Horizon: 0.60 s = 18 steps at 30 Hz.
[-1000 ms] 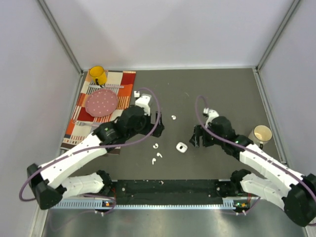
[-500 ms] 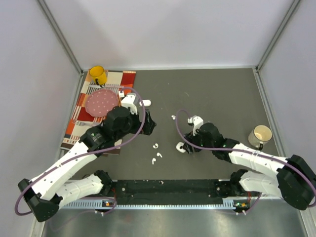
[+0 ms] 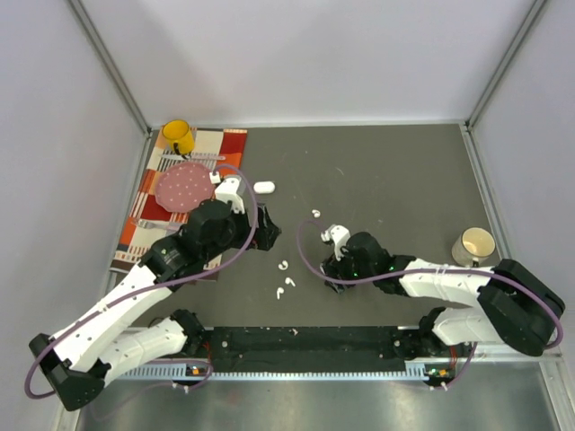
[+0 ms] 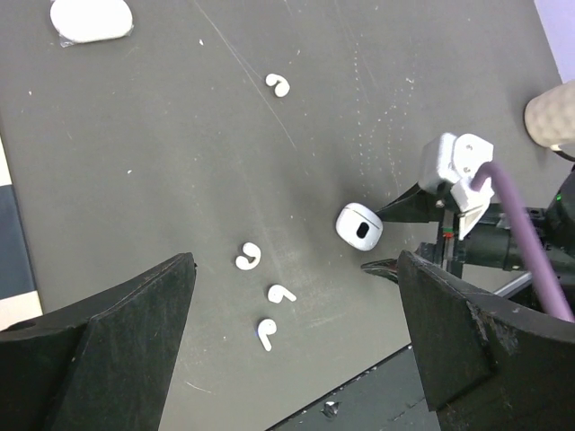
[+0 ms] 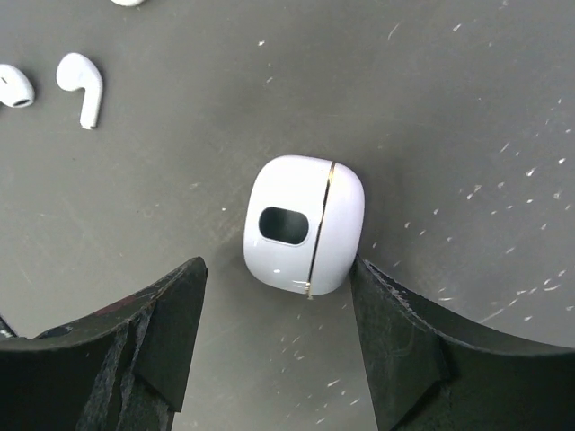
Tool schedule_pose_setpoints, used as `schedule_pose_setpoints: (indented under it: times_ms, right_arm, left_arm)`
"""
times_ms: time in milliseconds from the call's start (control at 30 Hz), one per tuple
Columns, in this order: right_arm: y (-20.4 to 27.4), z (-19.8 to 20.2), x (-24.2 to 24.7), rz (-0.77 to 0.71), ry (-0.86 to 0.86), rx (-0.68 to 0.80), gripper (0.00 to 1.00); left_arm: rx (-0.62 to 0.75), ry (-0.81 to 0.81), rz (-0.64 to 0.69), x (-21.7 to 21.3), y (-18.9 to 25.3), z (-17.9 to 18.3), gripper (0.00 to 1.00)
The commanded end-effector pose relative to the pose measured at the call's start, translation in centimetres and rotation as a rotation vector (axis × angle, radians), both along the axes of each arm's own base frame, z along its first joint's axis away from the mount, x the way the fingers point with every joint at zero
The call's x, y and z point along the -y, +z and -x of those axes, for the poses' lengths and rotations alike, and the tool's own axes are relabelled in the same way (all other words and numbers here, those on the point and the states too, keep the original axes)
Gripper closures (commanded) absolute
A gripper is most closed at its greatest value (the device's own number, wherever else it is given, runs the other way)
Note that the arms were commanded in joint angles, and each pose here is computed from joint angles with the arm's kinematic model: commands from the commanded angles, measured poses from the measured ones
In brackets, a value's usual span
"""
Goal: Insert the wireless bluetooth earbuds into the charging case
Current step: Pick up the charging case at the center of the board.
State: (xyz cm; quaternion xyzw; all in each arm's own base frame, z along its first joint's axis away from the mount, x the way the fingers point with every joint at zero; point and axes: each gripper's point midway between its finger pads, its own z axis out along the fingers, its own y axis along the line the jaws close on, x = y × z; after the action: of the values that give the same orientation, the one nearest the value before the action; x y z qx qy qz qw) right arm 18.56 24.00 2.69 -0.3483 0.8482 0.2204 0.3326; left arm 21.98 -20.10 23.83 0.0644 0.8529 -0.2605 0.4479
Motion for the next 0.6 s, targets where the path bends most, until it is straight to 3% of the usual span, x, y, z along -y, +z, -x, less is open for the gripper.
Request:
schedule_pose_setpoints:
  times_ms: [0, 333, 433, 500, 567]
  right_arm:
    - [1.3, -1.3, -1.3, 0.009, 0.004, 0.076, 0.35]
    - [0.7, -2.8, -0.7, 0.058, -0.074, 0.119, 0.37]
    - [0.5, -2.8, -0.7, 0.06, -0.081, 0.11, 0.41]
    - [0.1, -2.5, -1.0, 0.057, -0.066, 0.093, 0.51]
    - [-0.2, -2.3, -1.0, 0.064, -0.064, 0.075, 0.54]
  left_arm:
    - [0.027, 0.01, 0.045, -0.1, 1.0, 0.0, 0.01]
    - [0.015, 0.011, 0.034, -0.2, 0.5, 0.0, 0.01]
    - [0.01, 0.01, 0.037, -0.1, 0.4, 0.1, 0.01]
    - [0.007, 0.007, 0.036, 0.0, 0.3, 0.1, 0.01]
    - [0.005, 0.008, 0.037, 0.0, 0.2, 0.0, 0.01]
